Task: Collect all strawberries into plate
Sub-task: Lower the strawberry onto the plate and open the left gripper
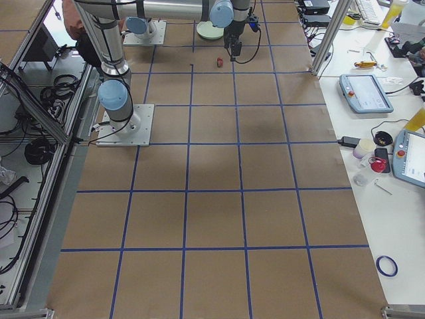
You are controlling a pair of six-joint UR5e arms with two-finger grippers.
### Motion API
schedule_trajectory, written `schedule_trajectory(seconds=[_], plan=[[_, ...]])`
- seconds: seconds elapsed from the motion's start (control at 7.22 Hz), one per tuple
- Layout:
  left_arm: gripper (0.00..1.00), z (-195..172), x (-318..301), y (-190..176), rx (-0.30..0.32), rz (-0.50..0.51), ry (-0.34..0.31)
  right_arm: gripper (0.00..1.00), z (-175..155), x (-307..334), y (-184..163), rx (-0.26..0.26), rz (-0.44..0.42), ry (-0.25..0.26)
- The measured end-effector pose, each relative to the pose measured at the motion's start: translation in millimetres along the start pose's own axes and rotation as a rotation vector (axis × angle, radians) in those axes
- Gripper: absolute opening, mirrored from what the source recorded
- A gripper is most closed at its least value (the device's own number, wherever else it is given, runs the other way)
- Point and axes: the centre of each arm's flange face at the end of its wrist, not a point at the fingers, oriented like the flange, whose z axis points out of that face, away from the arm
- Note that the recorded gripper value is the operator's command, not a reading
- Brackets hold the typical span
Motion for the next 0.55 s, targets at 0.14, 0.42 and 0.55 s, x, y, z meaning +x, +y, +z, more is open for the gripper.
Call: schedule_trajectory(seconds=[0.14,0.42,0.55], plan=[[0.67,13,-20,-8,-0.028,0.045,0.000,1.00,1,0,-1,-0.001,0.000,0.000],[1.00,27,-35,-16,-0.052,0.087,0.014,1.00,3,0,-2,-0.007,0.001,-0.002],[1.00,24,-37,-17,-0.037,0.089,0.017,1.00,4,0,-2,-0.010,0.002,-0.003]])
